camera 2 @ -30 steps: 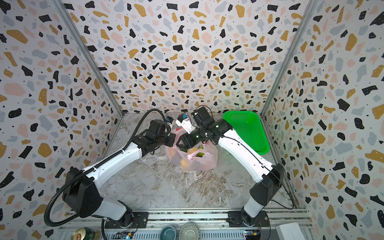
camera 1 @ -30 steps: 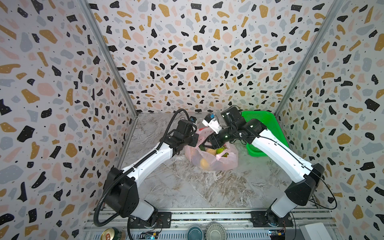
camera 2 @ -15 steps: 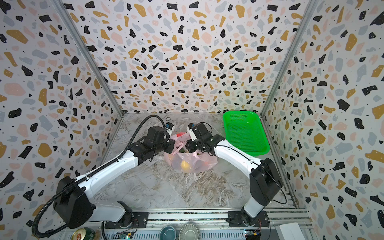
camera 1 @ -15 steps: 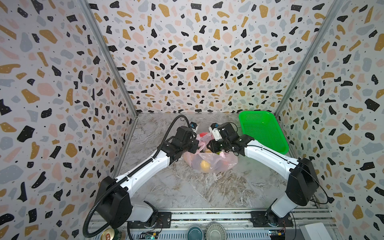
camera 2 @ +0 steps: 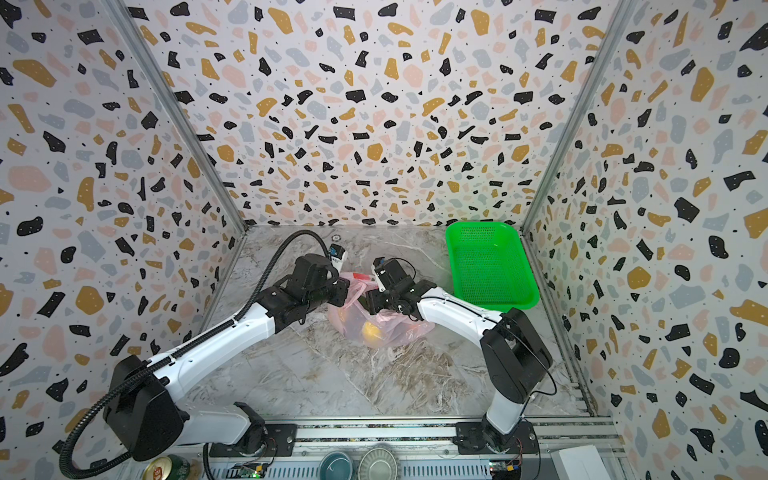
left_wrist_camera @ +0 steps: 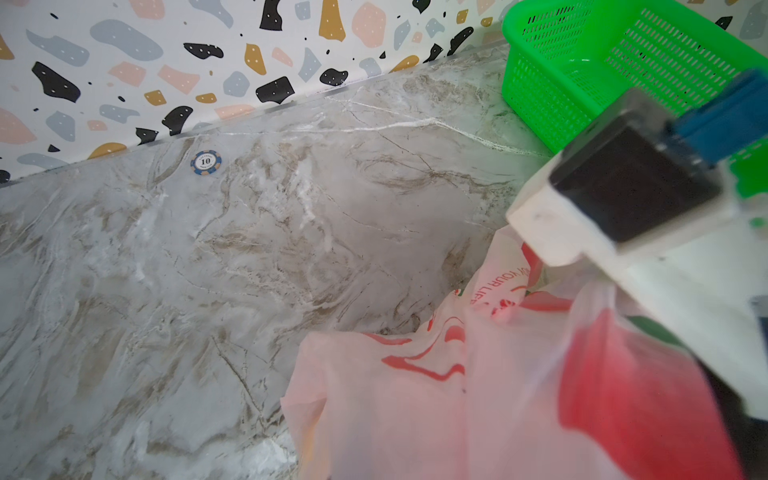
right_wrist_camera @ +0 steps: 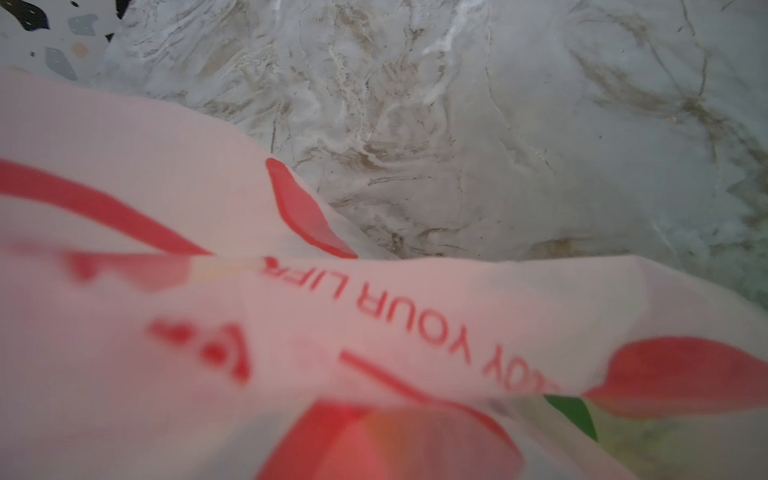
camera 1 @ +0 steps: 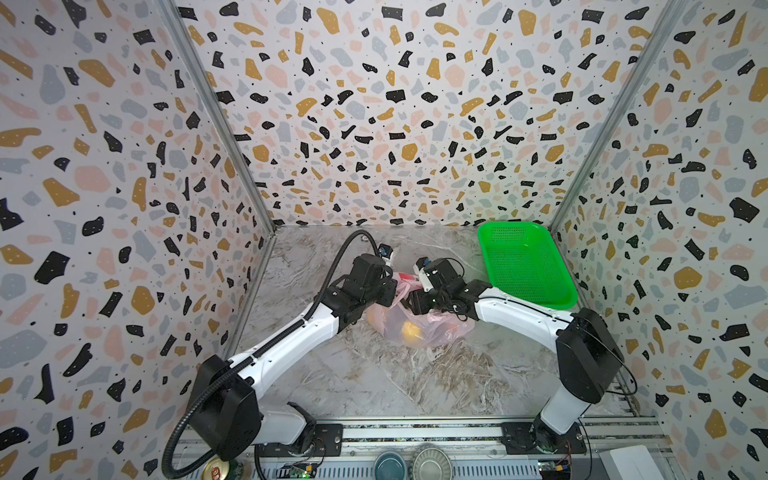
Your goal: Untie the knot of the plastic bag and take out the fruit
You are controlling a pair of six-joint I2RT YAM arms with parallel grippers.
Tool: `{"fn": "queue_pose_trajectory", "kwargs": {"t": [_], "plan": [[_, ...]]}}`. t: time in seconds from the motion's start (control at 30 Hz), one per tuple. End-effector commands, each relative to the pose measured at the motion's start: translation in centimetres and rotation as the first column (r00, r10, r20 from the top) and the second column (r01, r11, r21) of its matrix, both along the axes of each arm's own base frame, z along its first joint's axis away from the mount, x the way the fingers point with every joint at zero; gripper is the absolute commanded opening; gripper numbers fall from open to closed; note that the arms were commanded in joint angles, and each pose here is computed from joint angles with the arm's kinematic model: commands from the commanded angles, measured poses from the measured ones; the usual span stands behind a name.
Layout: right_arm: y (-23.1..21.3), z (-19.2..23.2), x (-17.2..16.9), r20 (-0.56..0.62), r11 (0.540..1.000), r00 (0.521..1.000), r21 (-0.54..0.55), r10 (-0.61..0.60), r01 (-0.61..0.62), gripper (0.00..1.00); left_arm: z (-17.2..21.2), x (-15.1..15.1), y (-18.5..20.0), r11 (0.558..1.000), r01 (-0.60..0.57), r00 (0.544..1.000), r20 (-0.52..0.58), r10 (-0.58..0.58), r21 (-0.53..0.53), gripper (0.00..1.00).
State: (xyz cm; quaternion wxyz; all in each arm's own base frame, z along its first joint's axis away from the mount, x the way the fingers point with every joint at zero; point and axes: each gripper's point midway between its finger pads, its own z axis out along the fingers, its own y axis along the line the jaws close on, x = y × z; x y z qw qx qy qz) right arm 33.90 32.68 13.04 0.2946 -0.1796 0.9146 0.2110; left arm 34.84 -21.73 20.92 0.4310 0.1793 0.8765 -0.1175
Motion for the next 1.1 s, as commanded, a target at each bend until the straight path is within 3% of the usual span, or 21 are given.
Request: {"fn": "queue_pose_trajectory", "kwargs": {"t": [0.0,0.13,0.27,0.33,0.43,0.5,0.6,0.77,0.87,1.07], "plan": [[-0.3,2.3,5.6,0.137,0.987,0.978,0.035,-0.158,0.155,0.73,3.5,0.8,-0.9,0.997,0.008,0.995,0.096,-0.001,-0.076,0.01],[-3.1,4.8,10.7,0.305,0.942,0.899,-0.021,-0.313,0.335,0.77,2.6,0.6,-0.9,0.998,0.016,0.997,0.073,-0.011,-0.057,0.0],[-6.3,7.0,13.2,0.417,0.903,0.836,-0.078,-0.356,0.423,0.79,1.2,0.1,-0.4,1.0,-0.001,0.999,0.039,0.002,-0.015,0.0],[-7.3,7.4,13.6,0.441,0.902,0.83,-0.097,-0.34,0.421,0.79,0.6,0.1,0.2,1.0,-0.025,0.999,0.026,0.025,0.01,0.0],[-6.9,7.2,13.3,0.435,0.923,0.858,-0.133,-0.274,0.362,0.8,-0.6,0.3,1.1,0.996,-0.063,0.998,0.002,0.063,0.068,0.0],[-6.2,6.7,12.5,0.417,0.934,0.879,-0.16,-0.23,0.32,0.8,-1.0,0.5,1.5,0.992,-0.083,0.996,-0.007,0.084,0.1,0.11],[-5.1,6.2,11.0,0.407,0.946,0.895,-0.177,-0.182,0.273,0.8,-0.7,1.0,1.6,0.988,-0.094,0.995,-0.003,0.095,0.123,0.52],[-4.4,5.8,9.8,0.385,0.955,0.907,-0.162,-0.171,0.249,0.8,1.3,1.3,0.7,0.994,-0.068,0.998,0.019,0.067,0.084,1.0],[-4.2,5.8,9.5,0.381,0.957,0.908,-0.153,-0.171,0.244,0.8,2.1,1.6,0.2,0.995,-0.062,0.997,0.042,0.059,0.076,1.0],[-4.5,6.2,9.2,0.39,0.958,0.904,-0.143,-0.176,0.248,0.8,1.4,4.0,1.7,0.965,-0.205,0.978,0.081,0.194,0.164,1.0]]}}
